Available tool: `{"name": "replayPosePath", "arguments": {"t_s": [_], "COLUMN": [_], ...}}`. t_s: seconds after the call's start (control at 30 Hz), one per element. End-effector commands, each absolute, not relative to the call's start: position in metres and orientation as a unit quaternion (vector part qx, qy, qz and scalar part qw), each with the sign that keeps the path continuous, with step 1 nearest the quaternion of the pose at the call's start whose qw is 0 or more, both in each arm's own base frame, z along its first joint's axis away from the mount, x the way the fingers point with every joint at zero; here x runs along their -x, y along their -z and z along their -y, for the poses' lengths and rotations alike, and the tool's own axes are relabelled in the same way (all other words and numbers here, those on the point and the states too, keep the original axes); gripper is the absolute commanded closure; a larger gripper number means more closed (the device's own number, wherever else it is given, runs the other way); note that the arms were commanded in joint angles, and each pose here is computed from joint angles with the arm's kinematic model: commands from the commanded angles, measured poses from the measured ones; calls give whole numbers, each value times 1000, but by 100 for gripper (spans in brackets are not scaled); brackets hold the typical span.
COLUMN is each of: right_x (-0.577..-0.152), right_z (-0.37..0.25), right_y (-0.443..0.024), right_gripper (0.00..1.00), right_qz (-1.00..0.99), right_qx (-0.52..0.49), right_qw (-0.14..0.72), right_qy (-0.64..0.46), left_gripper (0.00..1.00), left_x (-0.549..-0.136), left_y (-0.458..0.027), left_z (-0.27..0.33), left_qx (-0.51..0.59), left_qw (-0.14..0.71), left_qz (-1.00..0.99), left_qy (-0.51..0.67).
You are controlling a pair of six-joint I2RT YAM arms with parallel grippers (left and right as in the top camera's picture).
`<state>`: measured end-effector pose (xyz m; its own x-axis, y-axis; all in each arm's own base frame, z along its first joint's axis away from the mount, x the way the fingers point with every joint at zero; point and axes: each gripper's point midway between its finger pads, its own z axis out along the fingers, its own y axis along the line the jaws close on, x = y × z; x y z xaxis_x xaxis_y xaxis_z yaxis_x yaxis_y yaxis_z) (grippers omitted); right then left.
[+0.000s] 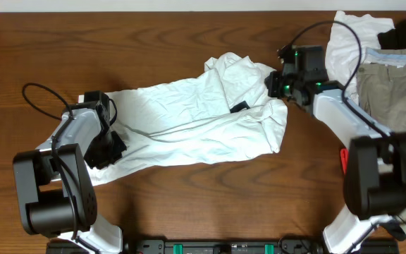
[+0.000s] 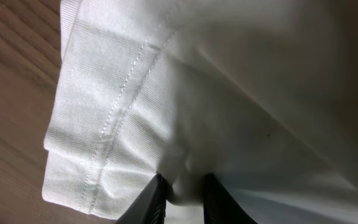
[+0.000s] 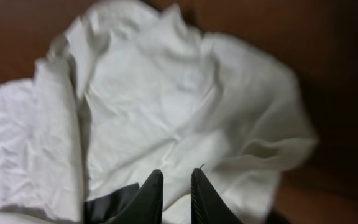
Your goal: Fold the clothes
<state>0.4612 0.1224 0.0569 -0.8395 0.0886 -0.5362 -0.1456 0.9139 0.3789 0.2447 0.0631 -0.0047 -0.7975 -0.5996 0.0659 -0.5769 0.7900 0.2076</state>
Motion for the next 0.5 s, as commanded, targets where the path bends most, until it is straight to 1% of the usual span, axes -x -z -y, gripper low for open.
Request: {"name": "replayPosePath", "arguments": {"t_s": [0.0,0.2,0.27,0.37,0.47], "right_x": [-455,-454,-456,-459,-462], "right_z": [-134,-129,-116,-90,-71], "right_y": [-30,-1,8,15,16], "right_gripper": [86,87,90,90,90], "right_qz": [-938,-947,-954,-962,-963], "right_qx": [11,1,-16,-56,-73], "right_qw": [246,228,228,232,238], "right_qy": [-243,-227,-195,-133,-106], "left_gripper": [78,78,78,78,77], "left_x": [-223,-227,-229,-235,-241], "left_y": [23,24,25,26,27], "left_z": [-75,-76,-76,-77,-79], "left_qx": [-317,-319,-317,-310,-304], "left_qw": [97,89,84,74,63], "left_qz": [934,935,936,940,943], "left_qy": [128,127,126,124,123]}}
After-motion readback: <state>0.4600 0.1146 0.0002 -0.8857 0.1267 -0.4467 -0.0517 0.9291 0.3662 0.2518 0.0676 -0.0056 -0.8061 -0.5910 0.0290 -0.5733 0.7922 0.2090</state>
